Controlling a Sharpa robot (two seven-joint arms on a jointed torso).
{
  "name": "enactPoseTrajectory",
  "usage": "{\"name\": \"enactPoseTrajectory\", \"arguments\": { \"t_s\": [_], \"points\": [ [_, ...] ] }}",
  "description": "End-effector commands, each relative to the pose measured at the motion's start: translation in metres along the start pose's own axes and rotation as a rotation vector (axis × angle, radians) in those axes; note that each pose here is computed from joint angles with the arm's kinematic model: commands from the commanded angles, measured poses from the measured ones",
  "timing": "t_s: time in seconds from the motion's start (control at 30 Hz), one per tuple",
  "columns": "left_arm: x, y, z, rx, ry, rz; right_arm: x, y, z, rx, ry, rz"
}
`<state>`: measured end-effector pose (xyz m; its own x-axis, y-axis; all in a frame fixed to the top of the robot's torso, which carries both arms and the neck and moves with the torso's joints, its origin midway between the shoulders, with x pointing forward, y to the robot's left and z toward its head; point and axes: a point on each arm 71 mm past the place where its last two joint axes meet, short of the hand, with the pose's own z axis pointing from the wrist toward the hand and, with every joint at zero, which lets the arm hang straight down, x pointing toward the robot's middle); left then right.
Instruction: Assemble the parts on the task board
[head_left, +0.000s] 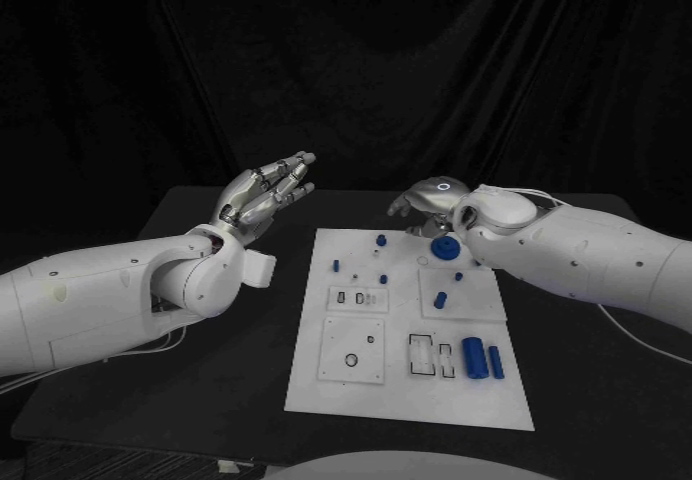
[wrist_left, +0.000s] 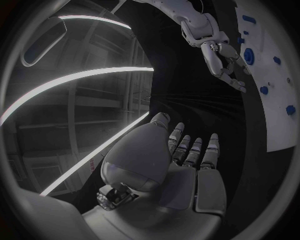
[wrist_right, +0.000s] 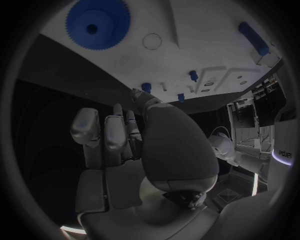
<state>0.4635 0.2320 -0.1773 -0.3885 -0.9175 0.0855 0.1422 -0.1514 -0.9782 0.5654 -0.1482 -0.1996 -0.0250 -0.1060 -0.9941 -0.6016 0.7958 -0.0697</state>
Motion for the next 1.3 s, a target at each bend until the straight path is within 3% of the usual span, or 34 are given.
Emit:
{"name": "enactPoseTrajectory", "arguments": {
  "t_s": [0.03, 0.17, 0.37, 0.6, 1.03, 1.3],
  "points": [
    [0.0016, -0.0002, 0.0000, 0.008, 0.013, -0.010, -0.011, -0.008, -0.012, 0.033, -0.081, -0.002],
    [0.0004, -0.0002, -0.0008, 0.008, 0.011, -0.010, -0.016, -0.021, -0.031, 0.039, -0.100, 0.001],
    [-0.0016, -0.0004, -0.0019, 0.007, 0.008, -0.009, -0.014, -0.036, -0.049, 0.065, -0.100, 0.003],
    [-0.0024, -0.0001, -0.0019, 0.007, 0.007, -0.008, -0.002, -0.052, -0.064, 0.131, -0.057, 0.017],
    [-0.0027, 0.0005, -0.0022, 0.006, 0.009, -0.010, 0.023, -0.057, -0.069, 0.194, 0.062, 0.051],
    [-0.0025, 0.0009, -0.0025, 0.004, 0.010, -0.011, 0.035, -0.058, -0.067, 0.208, 0.101, 0.053]
  ]
}}
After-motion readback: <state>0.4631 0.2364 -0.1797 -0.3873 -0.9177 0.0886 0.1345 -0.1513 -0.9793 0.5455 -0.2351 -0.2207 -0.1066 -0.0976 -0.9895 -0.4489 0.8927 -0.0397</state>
